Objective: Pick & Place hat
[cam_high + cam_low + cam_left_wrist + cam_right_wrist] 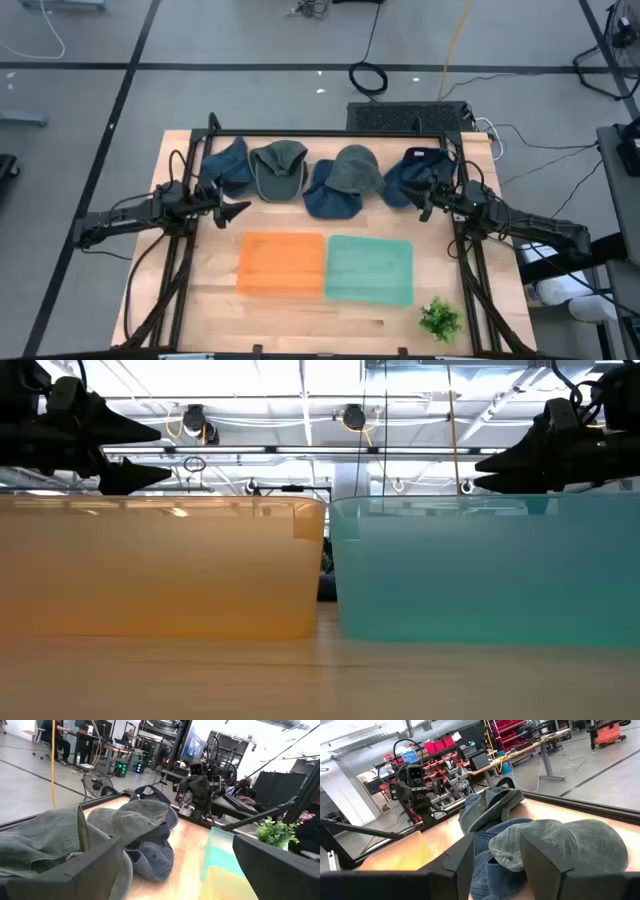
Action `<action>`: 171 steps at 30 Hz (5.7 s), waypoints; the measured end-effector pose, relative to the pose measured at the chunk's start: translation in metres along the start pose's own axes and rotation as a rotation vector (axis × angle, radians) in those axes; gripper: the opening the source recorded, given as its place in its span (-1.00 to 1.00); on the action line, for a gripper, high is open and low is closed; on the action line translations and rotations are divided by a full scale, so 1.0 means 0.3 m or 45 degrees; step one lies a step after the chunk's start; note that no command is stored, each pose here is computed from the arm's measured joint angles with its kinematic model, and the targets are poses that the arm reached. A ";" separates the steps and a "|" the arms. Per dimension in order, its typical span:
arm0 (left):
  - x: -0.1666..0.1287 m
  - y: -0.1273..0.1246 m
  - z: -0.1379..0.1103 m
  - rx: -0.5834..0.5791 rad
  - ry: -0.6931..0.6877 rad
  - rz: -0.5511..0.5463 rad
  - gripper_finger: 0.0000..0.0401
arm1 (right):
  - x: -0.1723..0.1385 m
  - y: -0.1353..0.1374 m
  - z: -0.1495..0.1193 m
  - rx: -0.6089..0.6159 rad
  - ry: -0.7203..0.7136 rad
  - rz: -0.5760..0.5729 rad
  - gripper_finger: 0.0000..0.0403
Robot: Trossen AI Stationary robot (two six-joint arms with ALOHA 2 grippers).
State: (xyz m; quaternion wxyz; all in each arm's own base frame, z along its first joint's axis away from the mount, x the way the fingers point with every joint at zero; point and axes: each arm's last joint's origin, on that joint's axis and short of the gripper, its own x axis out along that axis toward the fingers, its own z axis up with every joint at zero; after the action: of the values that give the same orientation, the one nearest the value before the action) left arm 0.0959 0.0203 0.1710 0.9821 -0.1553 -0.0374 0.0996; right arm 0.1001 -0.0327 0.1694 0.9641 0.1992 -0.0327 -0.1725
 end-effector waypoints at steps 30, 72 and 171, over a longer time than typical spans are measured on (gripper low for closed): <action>0.000 0.000 0.000 0.000 0.001 0.000 0.85 | 0.000 0.000 0.000 0.000 0.000 0.000 -0.29; 0.000 0.000 0.000 0.000 0.000 0.000 0.85 | -0.001 0.002 -0.017 0.034 0.098 0.077 -0.08; 0.000 -0.001 0.002 0.000 -0.008 -0.003 0.90 | 0.209 0.241 0.529 -0.793 1.562 -0.131 0.55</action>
State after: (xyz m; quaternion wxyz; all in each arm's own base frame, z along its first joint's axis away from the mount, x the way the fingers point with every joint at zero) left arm 0.0959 0.0203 0.1716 0.9821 -0.1551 -0.0406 0.0991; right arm 0.1613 -0.0513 0.3436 0.8112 -0.0240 0.5794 -0.0756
